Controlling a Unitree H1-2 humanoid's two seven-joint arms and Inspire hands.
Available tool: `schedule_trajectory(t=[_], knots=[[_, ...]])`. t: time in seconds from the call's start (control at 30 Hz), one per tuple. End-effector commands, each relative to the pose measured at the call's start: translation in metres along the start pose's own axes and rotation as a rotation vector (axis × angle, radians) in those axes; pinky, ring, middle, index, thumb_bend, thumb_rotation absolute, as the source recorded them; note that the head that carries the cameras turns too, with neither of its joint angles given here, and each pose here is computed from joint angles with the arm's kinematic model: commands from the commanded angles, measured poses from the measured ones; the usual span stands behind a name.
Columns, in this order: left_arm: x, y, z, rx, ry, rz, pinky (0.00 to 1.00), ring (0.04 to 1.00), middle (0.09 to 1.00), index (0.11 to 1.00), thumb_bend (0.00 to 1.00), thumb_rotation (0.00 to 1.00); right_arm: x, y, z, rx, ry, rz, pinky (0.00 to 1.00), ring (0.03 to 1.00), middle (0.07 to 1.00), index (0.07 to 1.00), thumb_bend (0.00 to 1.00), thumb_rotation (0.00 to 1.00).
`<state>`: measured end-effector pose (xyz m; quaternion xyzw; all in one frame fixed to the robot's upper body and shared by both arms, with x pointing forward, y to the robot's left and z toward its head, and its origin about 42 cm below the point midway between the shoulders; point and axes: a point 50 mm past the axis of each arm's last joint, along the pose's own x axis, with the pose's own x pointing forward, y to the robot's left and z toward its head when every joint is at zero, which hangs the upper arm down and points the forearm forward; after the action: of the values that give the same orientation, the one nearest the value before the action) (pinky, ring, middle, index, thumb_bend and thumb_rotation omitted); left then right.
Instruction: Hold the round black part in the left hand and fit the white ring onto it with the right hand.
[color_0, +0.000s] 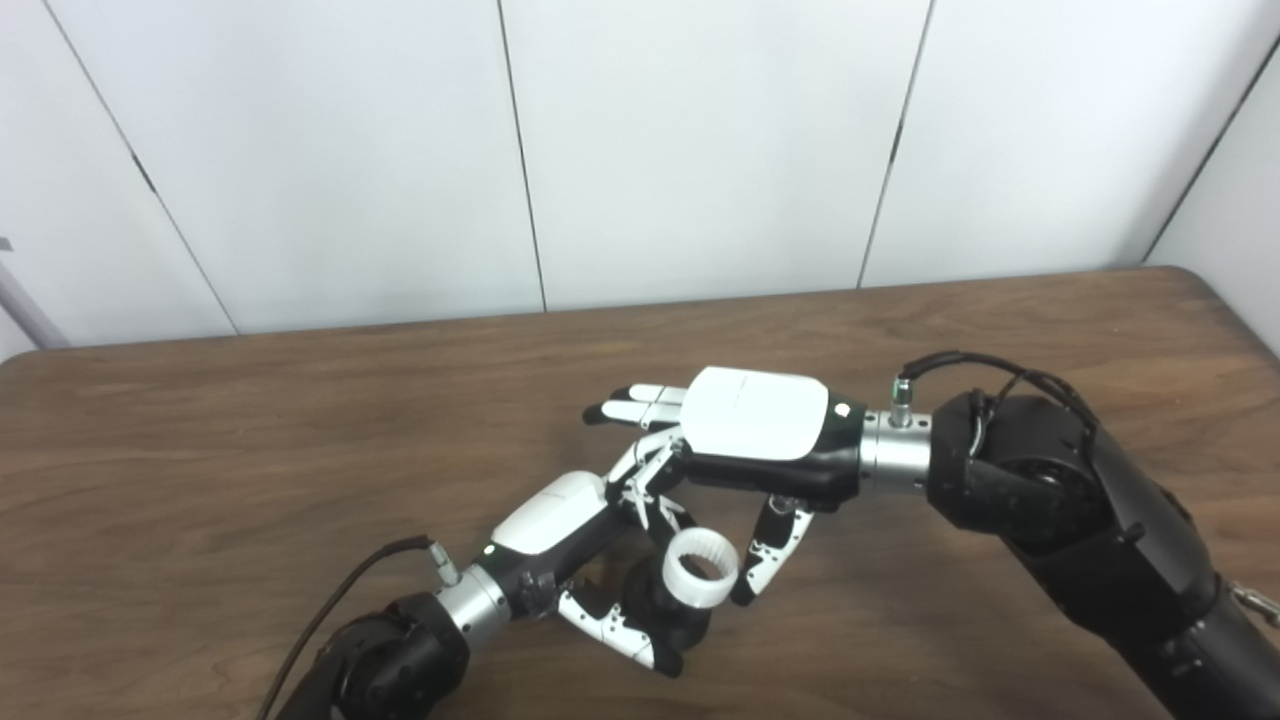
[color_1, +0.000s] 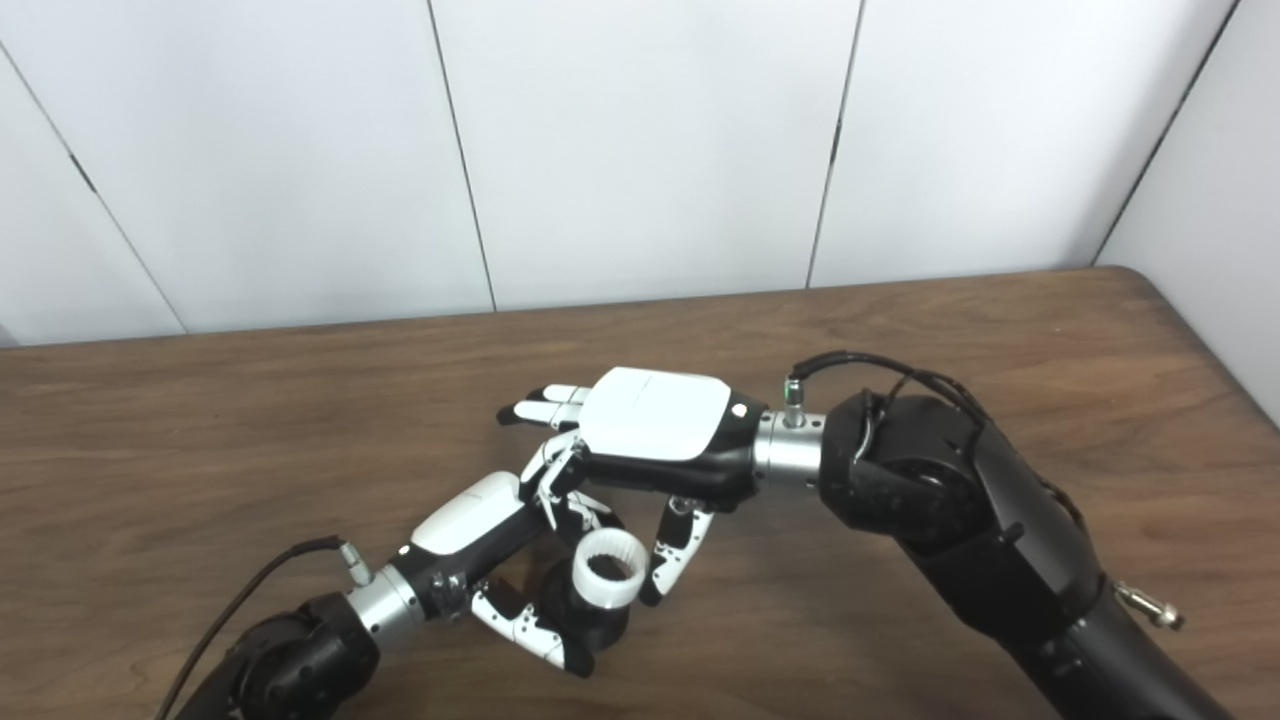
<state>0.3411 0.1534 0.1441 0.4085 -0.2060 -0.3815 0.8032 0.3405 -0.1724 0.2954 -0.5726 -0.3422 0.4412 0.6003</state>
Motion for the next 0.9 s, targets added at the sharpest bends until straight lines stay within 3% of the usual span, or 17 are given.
schedule_trajectory(t=[0.0,0.47,0.87], knots=[[0.004,0.015,0.009,0.043,-0.060,0.041,1.00,0.987,0.769,0.480,0.52,0.06,0.004,-0.023,0.000,-0.059,-0.030,-0.062,1.00,1.000,0.770,0.481,0.52,0.14],[-0.001,0.007,-0.001,0.094,-0.047,0.027,1.00,0.981,0.752,0.480,0.52,0.06,0.007,-0.034,0.002,-0.075,-0.042,-0.066,1.00,1.000,0.771,0.480,0.52,0.14],[-0.004,0.010,-0.004,0.111,-0.056,0.022,1.00,1.000,0.765,0.480,0.52,0.06,0.005,-0.027,0.004,-0.047,-0.041,-0.063,1.00,1.000,0.763,0.480,0.52,0.14]])
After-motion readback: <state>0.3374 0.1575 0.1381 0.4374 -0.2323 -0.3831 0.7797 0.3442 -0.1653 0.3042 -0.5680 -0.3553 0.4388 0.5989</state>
